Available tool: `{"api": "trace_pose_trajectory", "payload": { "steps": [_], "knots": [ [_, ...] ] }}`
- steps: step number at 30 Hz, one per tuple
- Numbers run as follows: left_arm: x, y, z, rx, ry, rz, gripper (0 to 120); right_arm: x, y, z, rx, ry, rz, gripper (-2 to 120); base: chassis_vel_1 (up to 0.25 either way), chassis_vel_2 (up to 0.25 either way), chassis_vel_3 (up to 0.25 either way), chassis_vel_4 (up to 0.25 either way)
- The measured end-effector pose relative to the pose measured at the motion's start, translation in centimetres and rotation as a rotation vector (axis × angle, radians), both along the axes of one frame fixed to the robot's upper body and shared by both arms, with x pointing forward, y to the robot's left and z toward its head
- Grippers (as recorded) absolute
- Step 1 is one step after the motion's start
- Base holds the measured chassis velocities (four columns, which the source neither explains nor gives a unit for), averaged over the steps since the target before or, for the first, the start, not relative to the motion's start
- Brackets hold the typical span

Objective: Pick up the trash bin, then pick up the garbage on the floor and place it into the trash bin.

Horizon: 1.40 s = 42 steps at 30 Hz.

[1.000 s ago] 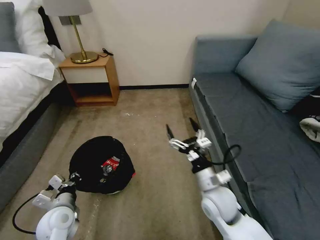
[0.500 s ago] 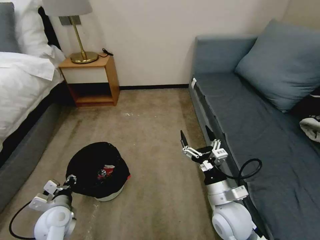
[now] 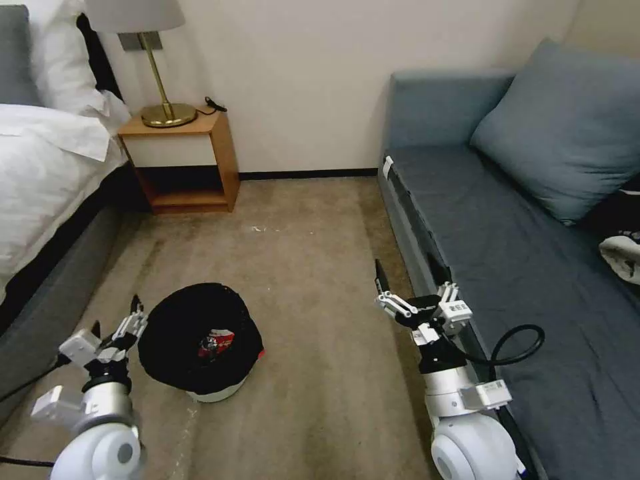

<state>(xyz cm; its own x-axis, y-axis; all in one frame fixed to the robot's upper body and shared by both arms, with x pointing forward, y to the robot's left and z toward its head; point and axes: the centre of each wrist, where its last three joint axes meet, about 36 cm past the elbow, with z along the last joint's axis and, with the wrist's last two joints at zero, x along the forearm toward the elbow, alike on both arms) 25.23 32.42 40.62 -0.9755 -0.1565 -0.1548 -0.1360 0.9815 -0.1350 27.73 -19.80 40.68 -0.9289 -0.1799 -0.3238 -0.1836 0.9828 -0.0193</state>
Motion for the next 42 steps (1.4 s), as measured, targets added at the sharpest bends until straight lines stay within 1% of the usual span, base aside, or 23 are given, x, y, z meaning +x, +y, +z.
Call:
{"api": "trace_pose_trajectory", "payload": {
  "steps": [1,2,4,5,6,7,8,9,10,11,13,14,15,17,18,19,42],
  "knots": [
    [0.0,0.0,0.0,0.0,0.0,0.0,100,0.0,0.0,0.0,0.0,0.0,0.0,100,0.0,0.0,0.0,0.0],
    [-0.2,-0.4,0.2,0.039,-0.014,-0.017,100,-0.4,-0.4,-0.4,-0.015,0.006,-0.015,100,0.0,0.0,0.0,0.0],
    [-0.6,-1.6,0.4,0.097,-0.097,-0.043,100,-2.4,-0.6,-1.8,-0.021,0.065,-0.068,100,0.0,0.0,0.0,0.0],
    [-0.6,-1.6,0.4,0.097,-0.097,-0.043,100,-2.4,-0.6,-1.8,-0.021,0.065,-0.068,100,0.0,0.0,0.0,0.0],
    [-0.6,-1.8,0.3,0.107,-0.106,-0.044,100,-3.0,-0.6,-2.1,-0.019,0.083,-0.081,100,0.0,0.0,0.0,0.0],
    [-0.7,-2.2,0.1,0.138,-0.119,-0.05,100,-4.1,-0.4,-2.7,-0.02,0.114,-0.112,100,0.0,0.0,0.0,0.0],
    [-0.7,-2.2,0.1,0.141,-0.119,-0.05,100,-4.2,-0.4,-2.8,-0.02,0.116,-0.114,100,0.0,0.0,0.0,0.0],
    [-0.8,-2.4,-0.4,0.169,-0.119,-0.051,100,-5.0,-0.4,-3.5,-0.031,0.138,-0.144,100,0.0,0.0,0.0,0.0],
    [-0.8,-2.4,-0.4,0.169,-0.119,-0.051,100,-5.0,-0.4,-3.5,-0.031,0.138,-0.144,100,0.0,0.0,0.0,0.0],
    [-1.0,-2.4,-1.4,0.196,-0.106,-0.048,100,-5.6,-0.4,-4.4,-0.045,0.152,-0.172,100,0.0,0.0,0.0,0.0],
    [-1.1,-2.4,-1.4,0.198,-0.104,-0.048,100,-5.7,-0.4,-4.5,-0.046,0.153,-0.175,100,0.0,0.0,0.0,0.0],
    [-1.9,-2.2,-3.3,0.22,-0.086,-0.06,100,-6.2,-0.6,-6.3,-0.042,0.148,-0.199,100,0.0,0.0,0.0,0.0],
    [-2.1,-2.0,-3.8,0.224,-0.085,-0.071,100,-6.3,-0.6,-6.8,-0.04,0.142,-0.196,100,0.0,0.0,0.0,0.0],
    [-2.1,-2.0,-3.9,0.225,-0.085,-0.073,100,-6.3,-0.6,-7.0,-0.04,0.141,-0.195,100,0.0,0.0,0.0,0.0],
    [-2.5,-1.7,-4.4,0.234,-0.076,-0.096,100,-6.4,-0.5,-7.7,-0.039,0.133,-0.178,100,0.0,0.0,0.0,0.0],
    [-2.5,-1.7,-4.4,0.235,-0.074,-0.1,100,-6.4,-0.5,-7.8,-0.04,0.132,-0.174,100,0.0,0.0,0.0,0.0],
    [-2.5,-1.6,-4.4,0.226,-0.069,-0.096,100,-6.2,-0.4,-7.8,-0.038,0.128,-0.166,100,0.0,0.0,0.0,0.0]
  ]
}}
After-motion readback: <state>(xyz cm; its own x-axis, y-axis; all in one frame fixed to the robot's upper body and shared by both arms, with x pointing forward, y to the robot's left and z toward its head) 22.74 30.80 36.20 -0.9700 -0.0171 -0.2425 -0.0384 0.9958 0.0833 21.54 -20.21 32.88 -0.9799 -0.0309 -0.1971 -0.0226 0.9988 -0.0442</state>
